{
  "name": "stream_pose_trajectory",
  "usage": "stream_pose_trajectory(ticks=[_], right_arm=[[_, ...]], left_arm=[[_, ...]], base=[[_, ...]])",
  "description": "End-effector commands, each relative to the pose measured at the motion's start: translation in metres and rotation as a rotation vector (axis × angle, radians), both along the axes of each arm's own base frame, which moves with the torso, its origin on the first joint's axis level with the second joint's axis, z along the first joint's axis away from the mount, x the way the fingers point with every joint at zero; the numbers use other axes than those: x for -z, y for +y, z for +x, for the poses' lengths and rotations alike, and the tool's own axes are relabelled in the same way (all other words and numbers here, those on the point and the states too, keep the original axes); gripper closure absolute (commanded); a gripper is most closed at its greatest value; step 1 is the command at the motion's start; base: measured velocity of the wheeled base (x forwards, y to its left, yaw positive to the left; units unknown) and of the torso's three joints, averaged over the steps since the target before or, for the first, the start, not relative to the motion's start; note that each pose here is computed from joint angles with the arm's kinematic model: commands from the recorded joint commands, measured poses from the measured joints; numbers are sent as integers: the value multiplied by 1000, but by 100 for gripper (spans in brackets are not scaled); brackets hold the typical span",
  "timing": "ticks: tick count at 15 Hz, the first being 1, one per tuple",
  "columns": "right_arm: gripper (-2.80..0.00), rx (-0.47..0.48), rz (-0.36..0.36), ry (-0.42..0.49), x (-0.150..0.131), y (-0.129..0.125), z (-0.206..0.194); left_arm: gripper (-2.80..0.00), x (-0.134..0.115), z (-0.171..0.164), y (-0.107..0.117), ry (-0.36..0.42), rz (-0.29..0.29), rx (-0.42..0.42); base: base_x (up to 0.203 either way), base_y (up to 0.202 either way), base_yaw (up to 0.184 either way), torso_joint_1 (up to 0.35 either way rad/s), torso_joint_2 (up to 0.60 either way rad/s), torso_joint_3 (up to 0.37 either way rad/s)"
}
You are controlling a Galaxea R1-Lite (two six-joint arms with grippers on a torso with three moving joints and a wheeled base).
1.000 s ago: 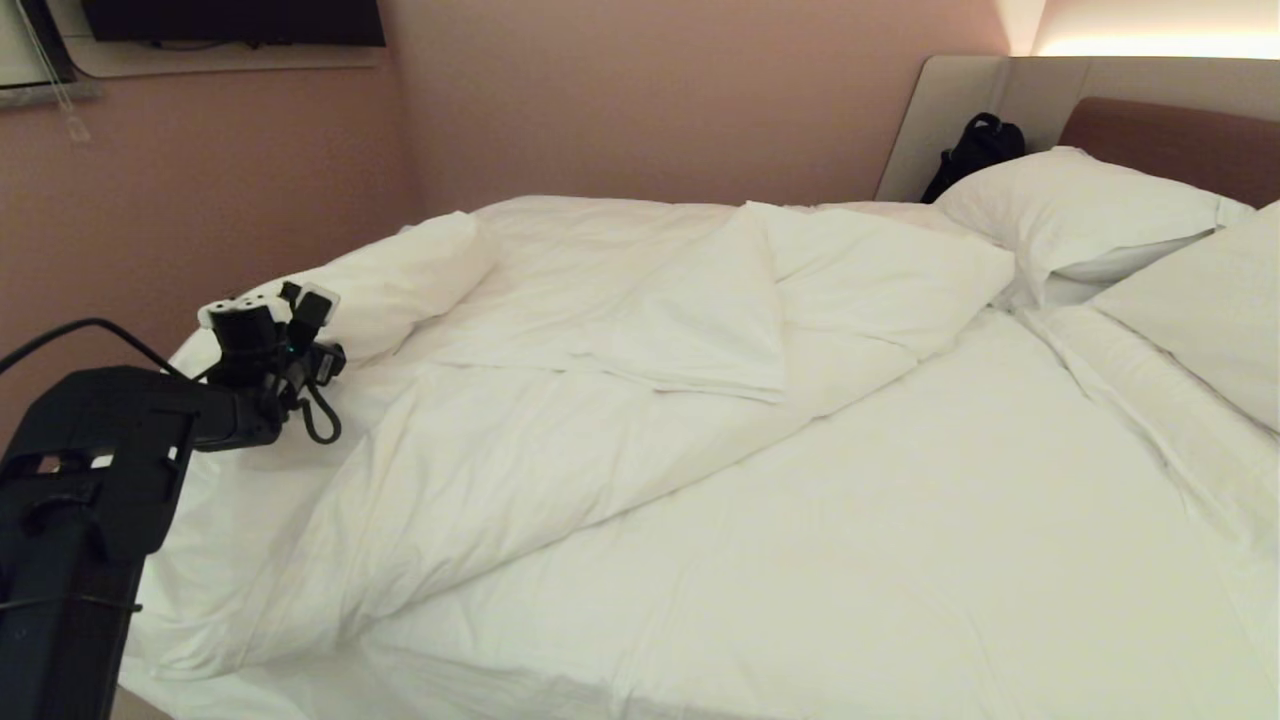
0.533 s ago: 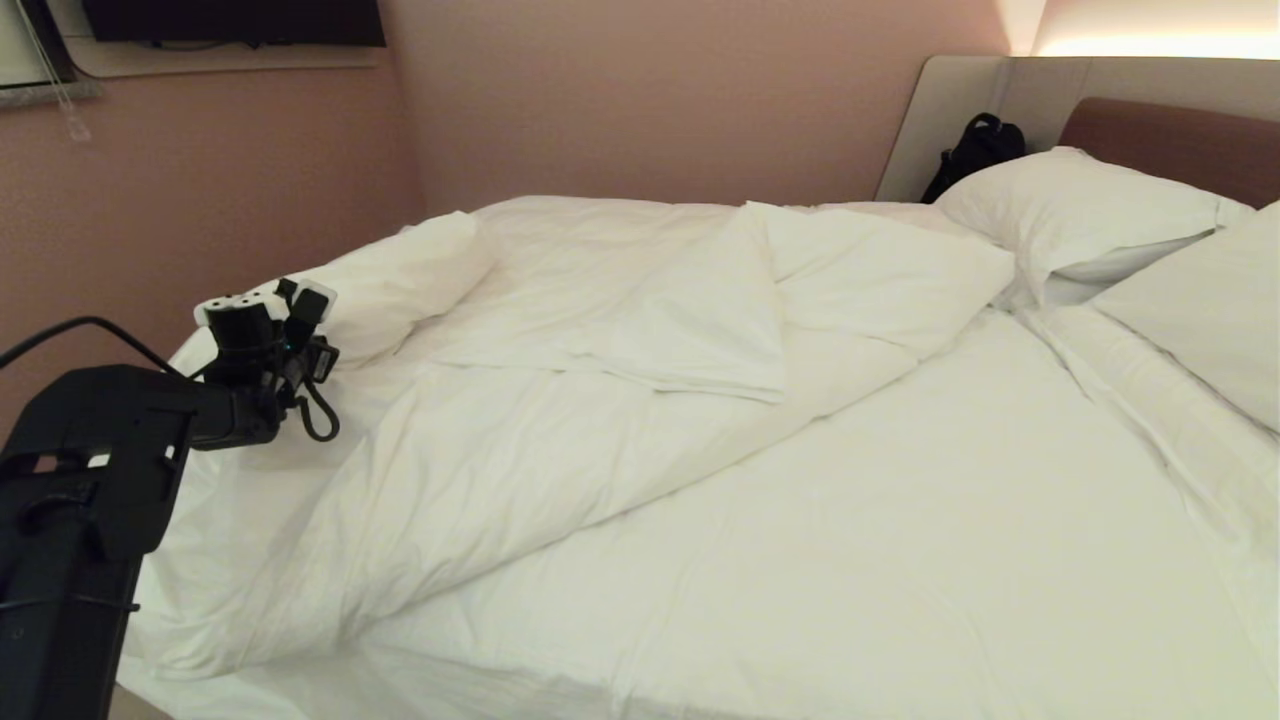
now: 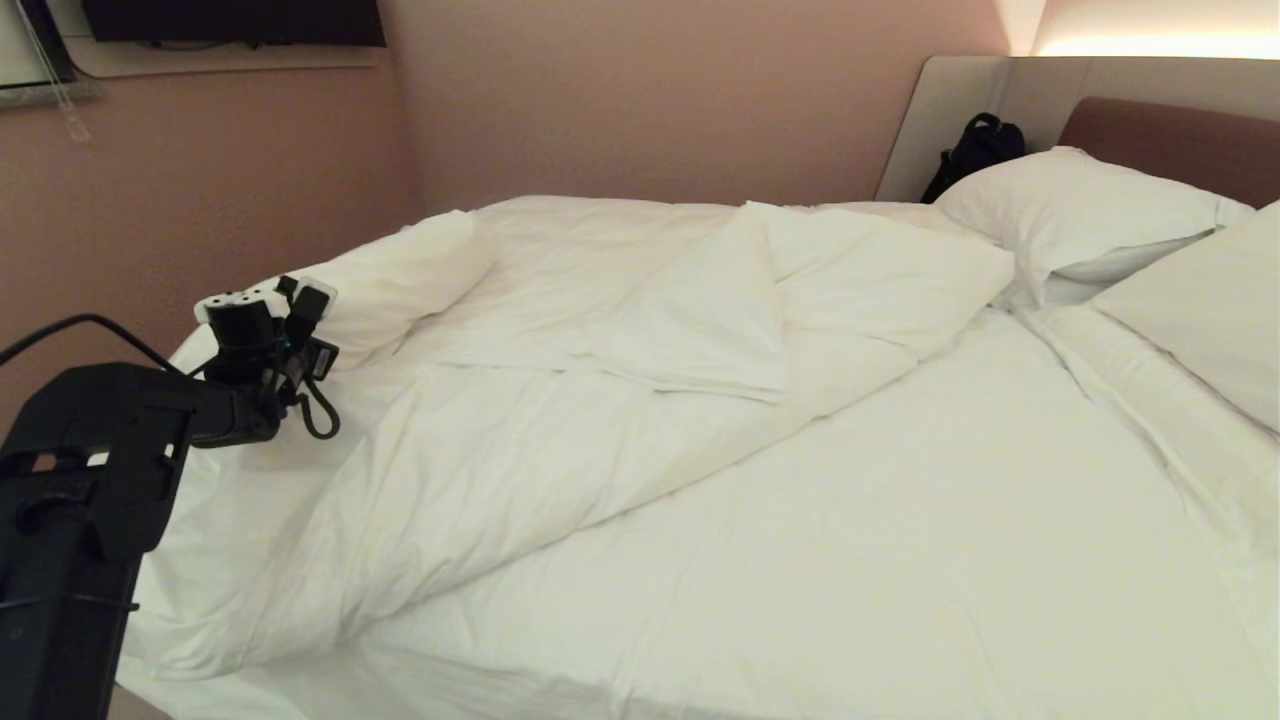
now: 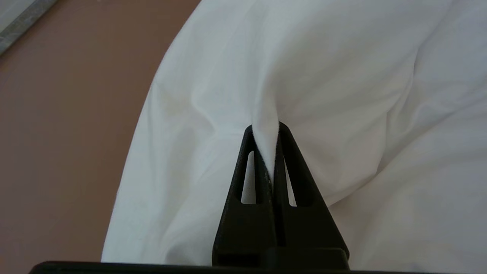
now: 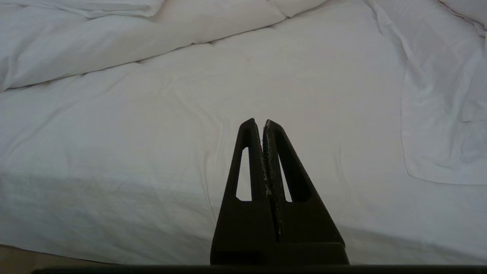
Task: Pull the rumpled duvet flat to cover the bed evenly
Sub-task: Flatten the corners of the folded blanket
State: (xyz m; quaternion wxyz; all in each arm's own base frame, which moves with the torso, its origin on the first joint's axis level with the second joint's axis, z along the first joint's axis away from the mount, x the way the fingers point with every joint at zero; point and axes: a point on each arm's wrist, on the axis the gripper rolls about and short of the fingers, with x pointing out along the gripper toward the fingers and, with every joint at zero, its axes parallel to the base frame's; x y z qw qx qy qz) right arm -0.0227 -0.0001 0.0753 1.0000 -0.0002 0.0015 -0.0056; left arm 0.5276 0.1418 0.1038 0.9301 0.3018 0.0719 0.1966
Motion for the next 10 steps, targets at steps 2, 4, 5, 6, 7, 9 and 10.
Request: stream_pose_trajectory(ticks=[2,4,5,6,7,9,10], right_arm=[[0,0,-1,0,0,0,0],[0,0,-1,0,0,0,0],[0,0,0,0,0,0,0],[0,0,-1,0,0,0,0],[0,0,-1,0,0,0,0],[0,0,-1,0,0,0,0],[0,0,-1,0,0,0,0]], left_arm=[[0,-1,-1,3,-1,4,-8],[0,-7,-5,11,-4,6,-39],[0,-9,-8,18,-4,9,-72],[0,-12,-11,27,-6,12,-100],[0,-14,-15,36,-10,14,-128],[0,-18,-23,57,-23,17,-189],[0,-21,-26,61,-27,17,-201]], base=[[0,0,0,0,0,0],[0,0,0,0,0,0],[0,0,0,0,0,0],[0,0,0,0,0,0],[0,0,0,0,0,0],[0,0,0,0,0,0],[0,0,0,0,0,0]])
